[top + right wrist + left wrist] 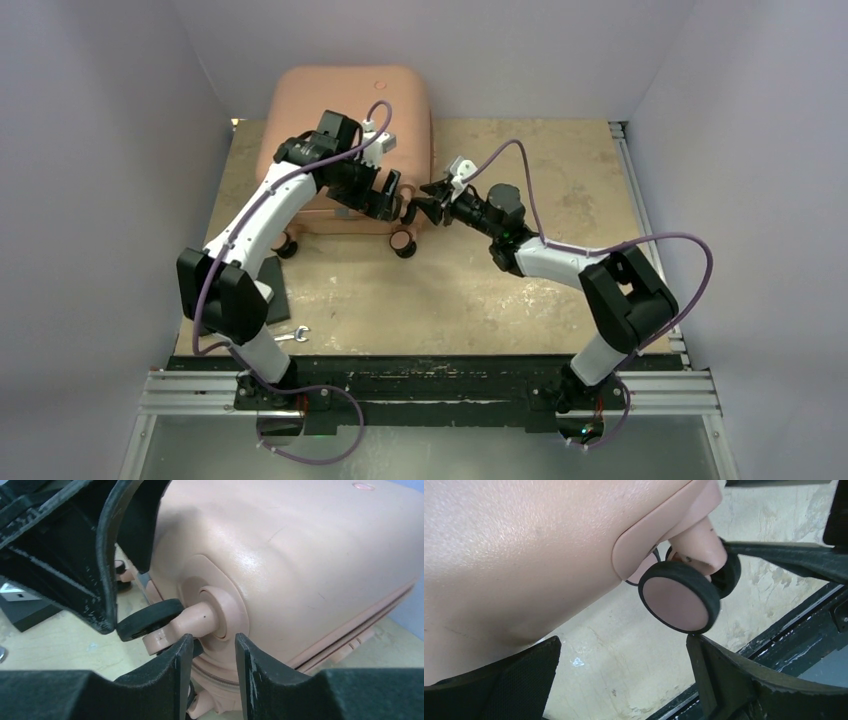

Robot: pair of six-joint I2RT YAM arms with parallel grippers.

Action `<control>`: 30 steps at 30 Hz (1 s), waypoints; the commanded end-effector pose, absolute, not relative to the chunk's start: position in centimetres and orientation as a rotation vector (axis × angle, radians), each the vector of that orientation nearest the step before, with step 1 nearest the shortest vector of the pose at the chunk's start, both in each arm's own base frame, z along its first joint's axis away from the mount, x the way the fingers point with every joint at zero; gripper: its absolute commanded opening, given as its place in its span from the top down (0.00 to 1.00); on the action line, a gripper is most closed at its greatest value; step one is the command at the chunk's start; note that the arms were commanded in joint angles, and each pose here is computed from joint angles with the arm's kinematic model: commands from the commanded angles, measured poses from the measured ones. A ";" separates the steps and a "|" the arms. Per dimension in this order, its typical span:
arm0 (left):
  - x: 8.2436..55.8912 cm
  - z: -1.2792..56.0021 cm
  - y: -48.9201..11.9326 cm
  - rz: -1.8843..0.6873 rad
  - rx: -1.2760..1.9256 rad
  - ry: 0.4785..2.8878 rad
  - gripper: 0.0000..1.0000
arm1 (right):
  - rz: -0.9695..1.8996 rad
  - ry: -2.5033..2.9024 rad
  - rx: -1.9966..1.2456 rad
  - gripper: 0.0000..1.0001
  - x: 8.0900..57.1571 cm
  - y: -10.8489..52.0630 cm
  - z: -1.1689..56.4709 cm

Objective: Pack the luggage
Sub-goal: Zip the luggage at the center of the board.

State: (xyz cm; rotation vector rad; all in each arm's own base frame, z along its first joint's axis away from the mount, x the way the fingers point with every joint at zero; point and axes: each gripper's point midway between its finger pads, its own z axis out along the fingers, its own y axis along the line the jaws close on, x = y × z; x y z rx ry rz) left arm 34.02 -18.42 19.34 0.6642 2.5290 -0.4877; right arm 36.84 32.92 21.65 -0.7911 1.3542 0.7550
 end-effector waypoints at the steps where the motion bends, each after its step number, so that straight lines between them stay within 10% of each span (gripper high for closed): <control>1: 35.1 23.7 -18.7 -0.504 0.676 2.334 0.01 | 0.999 1.300 -0.965 0.59 30.7 37.6 20.9; 9: 33.8 24.8 -18.8 -0.539 0.715 2.291 0.01 | 1.190 1.257 -1.046 0.59 26.5 39.6 21.7; 30: 35.0 24.0 -23.0 -0.375 0.840 2.241 0.01 | 0.851 1.304 -0.855 0.48 33.4 22.7 25.9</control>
